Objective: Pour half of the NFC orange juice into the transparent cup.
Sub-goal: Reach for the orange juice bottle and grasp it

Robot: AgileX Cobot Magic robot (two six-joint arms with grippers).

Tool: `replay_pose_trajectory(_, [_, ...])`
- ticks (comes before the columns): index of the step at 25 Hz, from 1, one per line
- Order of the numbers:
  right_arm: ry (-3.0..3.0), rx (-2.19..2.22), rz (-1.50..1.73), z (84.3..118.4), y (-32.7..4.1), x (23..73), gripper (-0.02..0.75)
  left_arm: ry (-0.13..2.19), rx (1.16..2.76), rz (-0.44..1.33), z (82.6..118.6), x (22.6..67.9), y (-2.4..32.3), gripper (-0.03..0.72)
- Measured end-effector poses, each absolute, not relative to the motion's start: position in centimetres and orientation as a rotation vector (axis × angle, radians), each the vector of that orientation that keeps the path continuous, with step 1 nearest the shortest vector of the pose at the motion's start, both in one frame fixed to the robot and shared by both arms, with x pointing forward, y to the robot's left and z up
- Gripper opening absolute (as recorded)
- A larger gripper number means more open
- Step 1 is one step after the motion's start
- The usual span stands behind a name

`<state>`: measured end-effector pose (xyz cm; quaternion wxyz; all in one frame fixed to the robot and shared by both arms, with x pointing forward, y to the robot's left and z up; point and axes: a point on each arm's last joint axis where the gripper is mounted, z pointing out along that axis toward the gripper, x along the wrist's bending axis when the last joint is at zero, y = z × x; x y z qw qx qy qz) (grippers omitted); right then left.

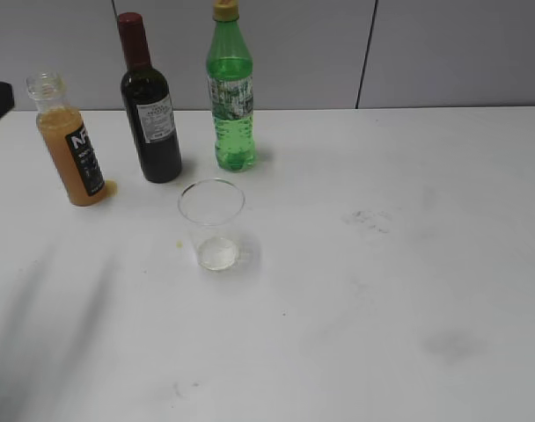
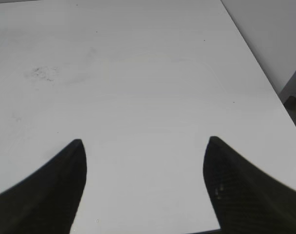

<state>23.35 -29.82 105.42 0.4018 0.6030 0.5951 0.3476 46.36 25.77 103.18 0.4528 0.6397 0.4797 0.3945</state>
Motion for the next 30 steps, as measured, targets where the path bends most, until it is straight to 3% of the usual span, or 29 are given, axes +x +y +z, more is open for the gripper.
replay_pose_trajectory(6, [1.504, 1.524, 0.879, 105.4, -29.8, 23.4, 0.572, 1.182, 1.579, 0.938, 98.3, 50.2, 24.8, 0.639])
replay_pose_trajectory(17, [1.504, 1.524, 0.879, 105.4, -29.8, 23.4, 0.572, 1.281, 1.346, 1.027, 90.4, 53.7, 25.5, 0.619])
replay_pose_trajectory(30, [1.505, 1.523, 0.878, 105.4, -29.8, 23.4, 0.572, 1.256, 1.456, 0.959, 85.8, 54.8, 24.6, 0.617])
